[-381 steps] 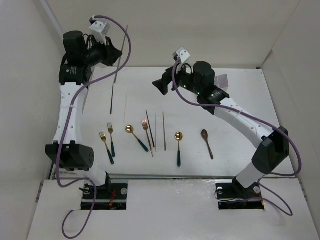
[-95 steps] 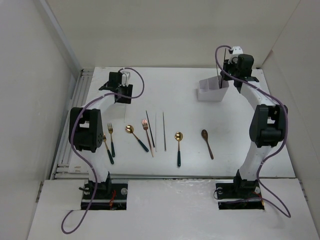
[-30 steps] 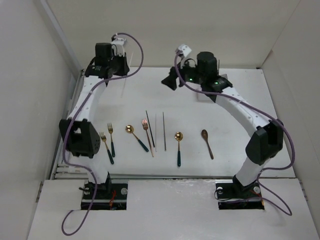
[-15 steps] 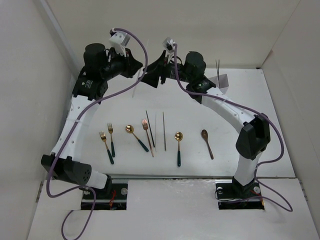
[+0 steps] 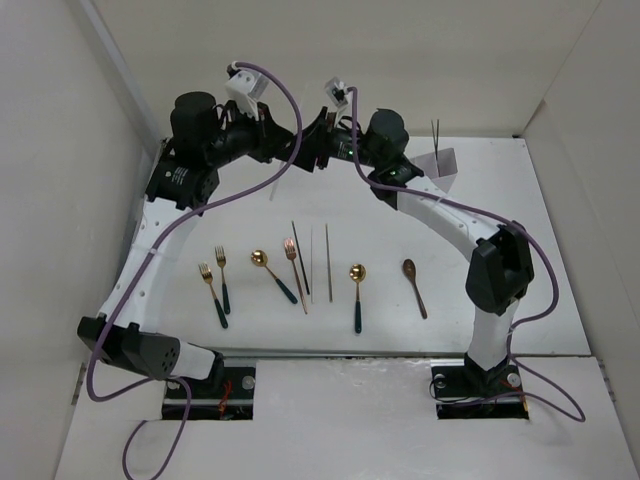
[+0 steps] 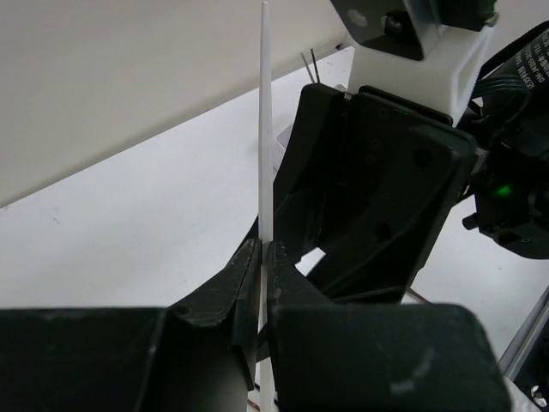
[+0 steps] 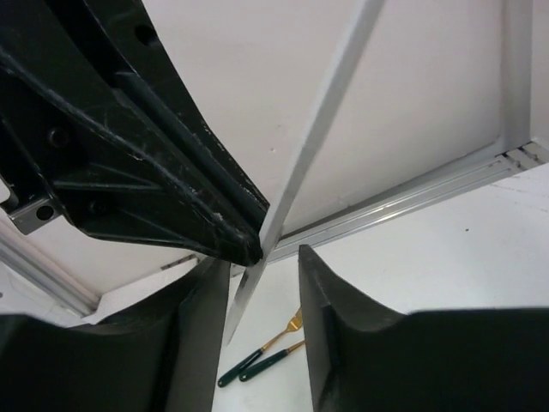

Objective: Sort the eating utensils into containers

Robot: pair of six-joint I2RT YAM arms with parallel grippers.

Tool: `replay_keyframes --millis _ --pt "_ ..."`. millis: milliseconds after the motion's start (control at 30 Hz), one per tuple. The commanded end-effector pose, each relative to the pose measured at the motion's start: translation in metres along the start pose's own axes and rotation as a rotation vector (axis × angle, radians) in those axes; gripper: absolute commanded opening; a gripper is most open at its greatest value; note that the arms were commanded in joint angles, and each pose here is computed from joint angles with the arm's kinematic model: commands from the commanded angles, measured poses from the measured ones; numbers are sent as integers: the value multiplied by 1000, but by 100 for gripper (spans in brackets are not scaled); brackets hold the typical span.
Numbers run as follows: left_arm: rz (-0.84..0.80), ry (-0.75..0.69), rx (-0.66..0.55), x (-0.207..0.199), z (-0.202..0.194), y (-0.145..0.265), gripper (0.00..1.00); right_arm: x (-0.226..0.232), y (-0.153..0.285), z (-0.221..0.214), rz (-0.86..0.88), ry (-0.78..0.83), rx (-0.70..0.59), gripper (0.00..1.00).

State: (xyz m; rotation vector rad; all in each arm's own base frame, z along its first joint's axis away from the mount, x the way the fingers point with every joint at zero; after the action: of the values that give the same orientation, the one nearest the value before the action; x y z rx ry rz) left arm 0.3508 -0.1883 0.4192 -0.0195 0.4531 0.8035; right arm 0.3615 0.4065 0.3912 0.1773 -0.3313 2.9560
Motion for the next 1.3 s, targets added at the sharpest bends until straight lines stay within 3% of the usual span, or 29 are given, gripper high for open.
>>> replay_keyframes --millis 0,200,267,300,333,367,400,467,533,567,600,700,733,833,1100,1267 --pt "-30 -27 -47 -13 11 10 0 7 0 17 15 26 -59 42" --pt "-10 -22 -46 -9 9 9 0 9 -1 19 36 40 -78 0" --pt "-7 -26 -36 -6 4 7 2 8 0 23 19 49 -97 0" --pt "-1 -17 -19 -3 -2 6 15 11 1 28 22 57 -105 0" --pt "4 -10 -6 -1 -7 5 37 10 4 31 4 94 -112 0" --pt "12 -10 -9 1 -7 5 63 8 5 31 -15 112 -116 0" --pt "27 -5 -4 5 -10 4 99 -1 12 27 -45 121 -108 0" --pt "59 18 -15 9 -9 4 100 -17 29 25 -115 139 -70 0" --pt "142 28 -46 23 -4 6 100 -62 64 23 -282 162 -6 0" --pt "175 32 -48 30 -6 5 100 -80 82 25 -360 261 44 0" --pt "261 68 -75 47 -4 9 100 -118 119 18 -552 261 131 0" --pt "436 102 -98 90 -14 21 100 -162 188 24 -832 395 290 0" --pt "528 83 -110 108 -16 30 100 -185 229 32 -989 414 320 0" --pt "701 110 -18 154 -56 49 100 -216 298 41 -1192 454 399 0" --pt "936 41 211 215 -134 93 100 -274 358 7 -1264 406 509 0" --pt "1127 -36 457 237 -190 143 100 -291 370 -16 -1295 373 550 0"
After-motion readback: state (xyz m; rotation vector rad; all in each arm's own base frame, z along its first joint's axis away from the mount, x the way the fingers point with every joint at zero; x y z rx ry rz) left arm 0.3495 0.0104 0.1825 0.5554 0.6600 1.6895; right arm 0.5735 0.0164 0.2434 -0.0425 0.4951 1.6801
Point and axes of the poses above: each gripper's point midway between its finger pads, its own y axis back along the fingers, its own x axis along the line the jaws close on, z = x × y, the point moved 2 cm from there along y, back along the fingers, and after that the axes turned 13 degrees about y, right-handed, at the moved point
